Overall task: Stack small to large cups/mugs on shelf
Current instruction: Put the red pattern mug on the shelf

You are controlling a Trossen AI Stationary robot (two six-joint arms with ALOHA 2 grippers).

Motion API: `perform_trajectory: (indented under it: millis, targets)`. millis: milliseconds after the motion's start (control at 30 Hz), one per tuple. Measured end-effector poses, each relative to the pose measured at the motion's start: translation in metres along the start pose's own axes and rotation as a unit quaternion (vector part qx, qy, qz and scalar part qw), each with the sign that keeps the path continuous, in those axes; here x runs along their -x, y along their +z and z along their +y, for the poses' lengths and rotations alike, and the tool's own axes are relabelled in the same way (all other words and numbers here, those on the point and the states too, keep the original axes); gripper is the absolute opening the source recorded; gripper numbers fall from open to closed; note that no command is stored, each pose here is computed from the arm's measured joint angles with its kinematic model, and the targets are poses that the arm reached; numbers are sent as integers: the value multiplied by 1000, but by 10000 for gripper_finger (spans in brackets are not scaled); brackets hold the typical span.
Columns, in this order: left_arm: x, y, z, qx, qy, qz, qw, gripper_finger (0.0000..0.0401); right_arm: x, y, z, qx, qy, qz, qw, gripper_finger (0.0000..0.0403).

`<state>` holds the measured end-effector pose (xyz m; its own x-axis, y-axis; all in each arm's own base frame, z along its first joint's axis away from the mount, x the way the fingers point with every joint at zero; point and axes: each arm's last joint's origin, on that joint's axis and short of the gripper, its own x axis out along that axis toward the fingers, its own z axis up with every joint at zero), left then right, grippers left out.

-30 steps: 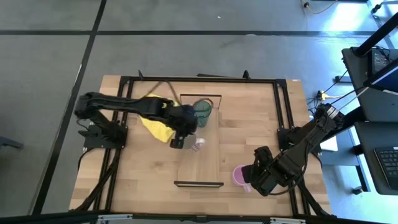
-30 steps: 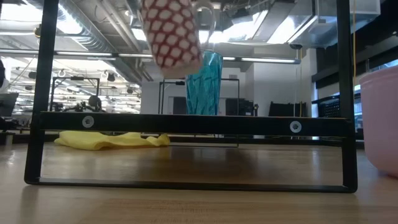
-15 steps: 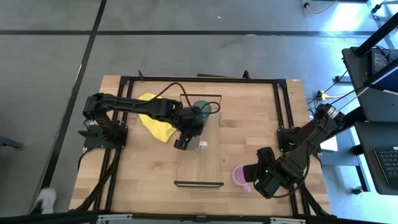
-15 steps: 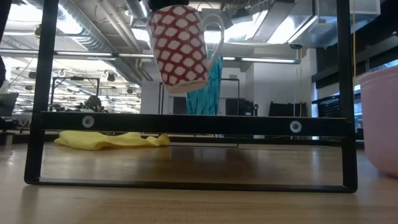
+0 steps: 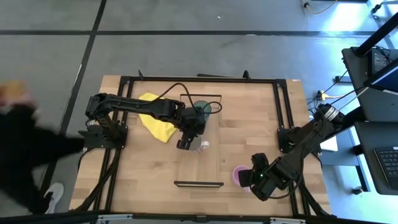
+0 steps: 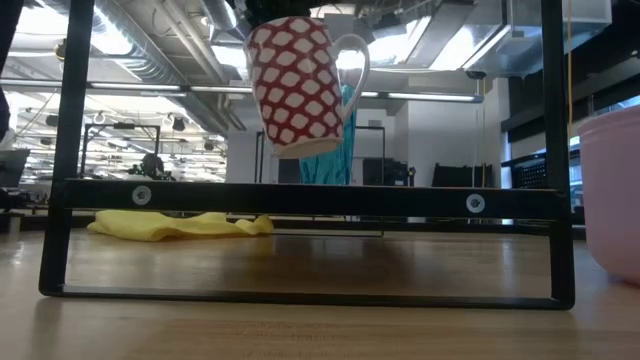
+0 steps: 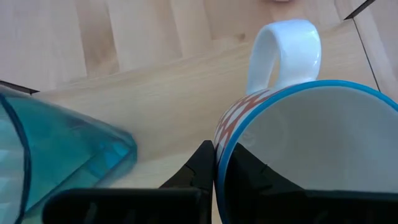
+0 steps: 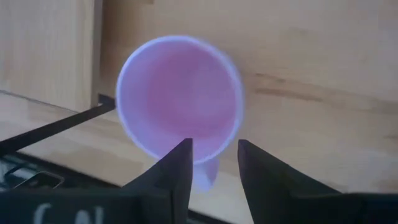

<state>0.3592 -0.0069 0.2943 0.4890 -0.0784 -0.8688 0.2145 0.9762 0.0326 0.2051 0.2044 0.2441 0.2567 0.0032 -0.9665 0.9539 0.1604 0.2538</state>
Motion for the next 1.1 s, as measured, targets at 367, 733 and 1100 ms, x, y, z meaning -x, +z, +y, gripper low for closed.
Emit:
perform_trajectory:
  millis: [367, 733, 1100]
  targets:
    - [-18, 0, 3, 3, 1, 18, 1000, 16, -3, 3, -4, 6, -12, -20, 1000, 129]
    - [-28, -4, 9, 15, 4, 43, 999, 18, -2, 5, -6, 15, -25, -28, 999, 129]
    - [-27, -6, 10, 50, 13, 55, 997, 26, -2, 5, -7, 21, -30, -30, 999, 129]
